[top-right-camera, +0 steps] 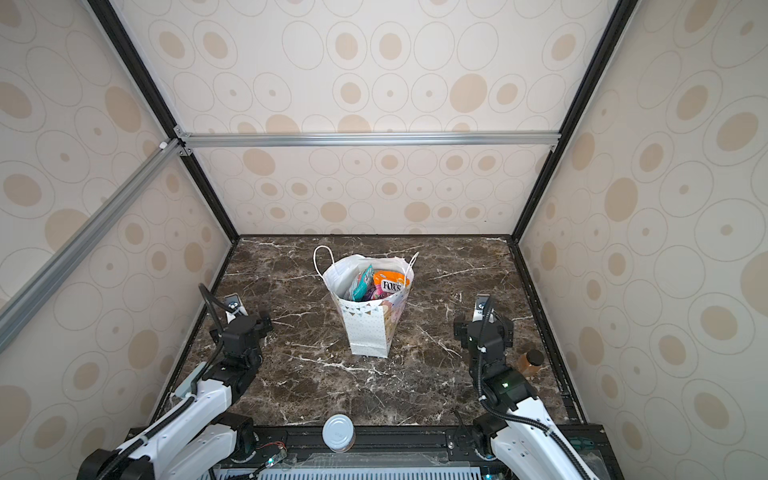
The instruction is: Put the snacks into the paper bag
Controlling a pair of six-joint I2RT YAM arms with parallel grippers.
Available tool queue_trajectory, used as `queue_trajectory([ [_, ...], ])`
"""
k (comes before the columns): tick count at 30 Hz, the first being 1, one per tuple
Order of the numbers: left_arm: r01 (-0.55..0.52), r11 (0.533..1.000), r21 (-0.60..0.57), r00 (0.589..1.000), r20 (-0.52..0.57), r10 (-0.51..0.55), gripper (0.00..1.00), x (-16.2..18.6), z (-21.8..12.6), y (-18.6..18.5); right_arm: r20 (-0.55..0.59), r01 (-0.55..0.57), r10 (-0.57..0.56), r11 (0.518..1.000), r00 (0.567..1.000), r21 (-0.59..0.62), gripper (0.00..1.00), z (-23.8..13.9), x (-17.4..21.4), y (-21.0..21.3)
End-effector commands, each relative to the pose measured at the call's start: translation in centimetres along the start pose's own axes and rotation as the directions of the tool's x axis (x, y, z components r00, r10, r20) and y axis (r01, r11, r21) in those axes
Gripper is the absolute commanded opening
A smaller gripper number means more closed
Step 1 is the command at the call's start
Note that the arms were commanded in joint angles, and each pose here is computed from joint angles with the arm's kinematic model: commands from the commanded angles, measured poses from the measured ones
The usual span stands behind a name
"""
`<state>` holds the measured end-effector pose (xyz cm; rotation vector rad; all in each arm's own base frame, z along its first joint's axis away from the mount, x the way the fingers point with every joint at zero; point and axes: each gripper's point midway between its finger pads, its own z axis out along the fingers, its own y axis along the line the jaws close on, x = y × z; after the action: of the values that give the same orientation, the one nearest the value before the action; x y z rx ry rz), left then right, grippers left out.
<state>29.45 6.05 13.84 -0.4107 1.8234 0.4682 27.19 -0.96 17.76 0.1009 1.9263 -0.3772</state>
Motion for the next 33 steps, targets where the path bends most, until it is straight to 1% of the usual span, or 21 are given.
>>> queue_trajectory([
  [1,0.127,0.990,0.063,0.974,0.183,-0.137,1.00,-4.0,0.4,-0.2,0.112,-0.142,0.136,0.989,0.984,0.050,0.99,1.8,-1.4,-0.8],
  [3,0.087,0.993,0.074,0.980,0.171,-0.098,1.00,-3.4,0.9,-0.8,0.079,-0.163,0.158,0.985,0.984,0.060,0.99,3.5,0.5,-1.1],
  [4,0.060,0.993,0.099,0.978,0.195,-0.078,1.00,-3.4,0.9,-1.3,0.076,-0.171,0.167,0.984,0.983,0.052,0.99,4.3,1.2,-1.0],
  [5,0.013,0.992,0.128,0.976,0.213,-0.040,1.00,-3.0,0.9,-1.9,0.072,-0.156,0.153,0.987,0.986,0.029,0.99,4.8,1.6,-0.5],
  [7,-0.035,0.985,0.167,0.973,0.232,-0.004,1.00,-2.7,0.9,-2.8,0.092,-0.135,0.133,0.991,0.987,0.015,1.00,5.7,1.7,0.2],
  [9,-0.017,0.985,0.171,0.973,0.232,-0.024,1.00,-2.7,1.3,-3.0,0.094,-0.103,0.104,0.995,0.990,-0.016,1.00,6.7,1.8,1.0],
  [11,-0.019,0.978,0.207,0.968,0.247,-0.033,1.00,-2.9,1.4,-3.7,0.098,-0.088,0.092,0.995,0.991,-0.045,1.00,7.6,1.9,1.9],
  [14,-0.015,0.970,0.243,0.958,0.281,-0.055,1.00,-4.0,2.0,-4.8,0.128,-0.109,0.119,0.991,0.985,-0.082,1.00,8.8,1.4,2.9],
  [15,-0.049,0.962,0.269,0.969,0.247,-0.019,1.00,-3.6,2.7,-6.0,0.132,-0.094,0.107,0.991,0.985,-0.098,1.00,9.2,1.3,3.3],
  [17,-0.092,0.946,0.312,0.974,0.224,0.020,1.00,-2.9,3.5,-7.5,0.116,-0.067,0.080,0.992,0.990,-0.106,1.00,10.4,1.3,4.0],
  [19,-0.094,0.943,0.319,0.973,0.231,0.019,1.00,-1.9,3.6,-7.6,0.101,-0.071,0.081,0.992,0.992,-0.100,1.00,11.0,2.1,4.2],
  [20,-0.093,0.942,0.322,0.972,0.236,0.016,1.00,-1.5,3.7,-7.6,0.114,-0.071,0.083,0.992,0.990,-0.101,1.00,11.2,2.3,4.3],
  [21,-0.090,0.946,0.313,0.972,0.234,0.015,1.00,-1.3,4.1,-7.7,0.095,-0.074,0.084,0.992,0.992,-0.105,1.00,11.4,3.0,4.5],
  [23,-0.075,0.940,0.334,0.982,0.186,0.012,1.00,-0.9,4.9,-7.8,0.114,-0.046,0.057,0.994,0.992,-0.100,1.00,12.3,2.9,5.0],
  [24,-0.072,0.939,0.335,0.981,0.194,0.006,1.00,-1.1,5.0,-7.8,0.087,-0.028,0.036,0.995,0.996,-0.099,1.00,12.8,2.8,5.3],
  [26,-0.070,0.937,0.343,0.983,0.183,0.006,1.00,-1.0,5.2,-7.8,-0.007,-0.043,0.042,0.986,0.999,-0.159,1.00,13.2,3.4,5.9],
  [28,-0.070,0.936,0.346,0.983,0.183,0.006,1.00,-1.0,5.1,-7.8,0.015,-0.043,0.046,0.984,0.999,-0.176,1.00,13.5,3.3,6.0],
  [33,-0.070,0.936,0.345,0.983,0.184,0.006,1.00,-1.0,5.1,-7.8,-0.005,-0.042,0.042,0.984,0.999,-0.176,1.00,13.5,3.4,5.9],
])
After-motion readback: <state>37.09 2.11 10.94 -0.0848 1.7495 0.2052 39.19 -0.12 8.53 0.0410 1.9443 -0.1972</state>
